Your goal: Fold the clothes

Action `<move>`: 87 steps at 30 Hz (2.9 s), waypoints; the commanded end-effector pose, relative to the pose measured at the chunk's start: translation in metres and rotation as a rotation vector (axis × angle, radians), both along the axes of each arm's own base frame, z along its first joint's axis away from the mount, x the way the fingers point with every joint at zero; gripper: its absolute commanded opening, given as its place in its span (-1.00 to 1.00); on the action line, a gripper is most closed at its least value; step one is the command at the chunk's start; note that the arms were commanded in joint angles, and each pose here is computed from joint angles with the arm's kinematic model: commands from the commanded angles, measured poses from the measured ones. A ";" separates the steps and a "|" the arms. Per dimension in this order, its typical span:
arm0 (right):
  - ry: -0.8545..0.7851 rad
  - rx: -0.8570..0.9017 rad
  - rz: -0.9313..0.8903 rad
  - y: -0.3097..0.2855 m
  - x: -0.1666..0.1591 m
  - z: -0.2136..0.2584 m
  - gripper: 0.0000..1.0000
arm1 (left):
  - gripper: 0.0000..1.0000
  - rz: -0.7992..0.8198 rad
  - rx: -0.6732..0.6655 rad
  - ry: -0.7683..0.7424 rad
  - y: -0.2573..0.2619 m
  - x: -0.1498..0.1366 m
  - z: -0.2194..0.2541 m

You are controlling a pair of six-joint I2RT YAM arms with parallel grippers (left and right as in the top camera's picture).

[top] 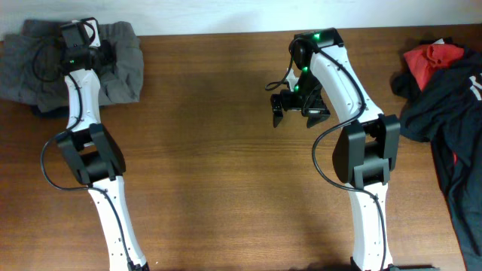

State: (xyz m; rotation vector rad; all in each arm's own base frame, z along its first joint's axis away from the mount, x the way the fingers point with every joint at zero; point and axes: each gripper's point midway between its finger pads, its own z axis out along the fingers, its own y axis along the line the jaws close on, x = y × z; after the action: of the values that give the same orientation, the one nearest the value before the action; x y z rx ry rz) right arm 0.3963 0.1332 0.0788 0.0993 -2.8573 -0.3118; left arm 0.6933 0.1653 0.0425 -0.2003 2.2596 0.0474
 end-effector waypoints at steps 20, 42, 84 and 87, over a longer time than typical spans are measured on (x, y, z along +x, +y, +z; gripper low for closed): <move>-0.335 0.066 0.005 -0.005 -0.022 0.147 0.97 | 0.98 -0.356 -0.203 -0.219 -0.134 -0.195 0.388; -0.505 -0.010 -0.033 -0.050 -0.139 0.213 0.97 | 0.98 -0.618 -0.170 -0.073 -0.192 -0.344 0.410; -0.843 -0.276 -0.365 -0.113 -0.123 0.241 0.97 | 0.98 -0.331 -0.119 -0.432 -0.188 -0.445 0.233; -0.894 -0.255 -0.380 -0.115 -0.129 0.228 0.97 | 0.98 -0.331 -0.119 -0.432 -0.188 -0.445 0.233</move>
State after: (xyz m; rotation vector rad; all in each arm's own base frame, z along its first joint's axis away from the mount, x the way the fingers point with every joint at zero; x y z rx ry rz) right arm 0.2814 0.0284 0.3111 -0.3700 -3.7144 0.0428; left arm 0.2482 -0.0225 0.2765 0.1083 1.8376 -0.2729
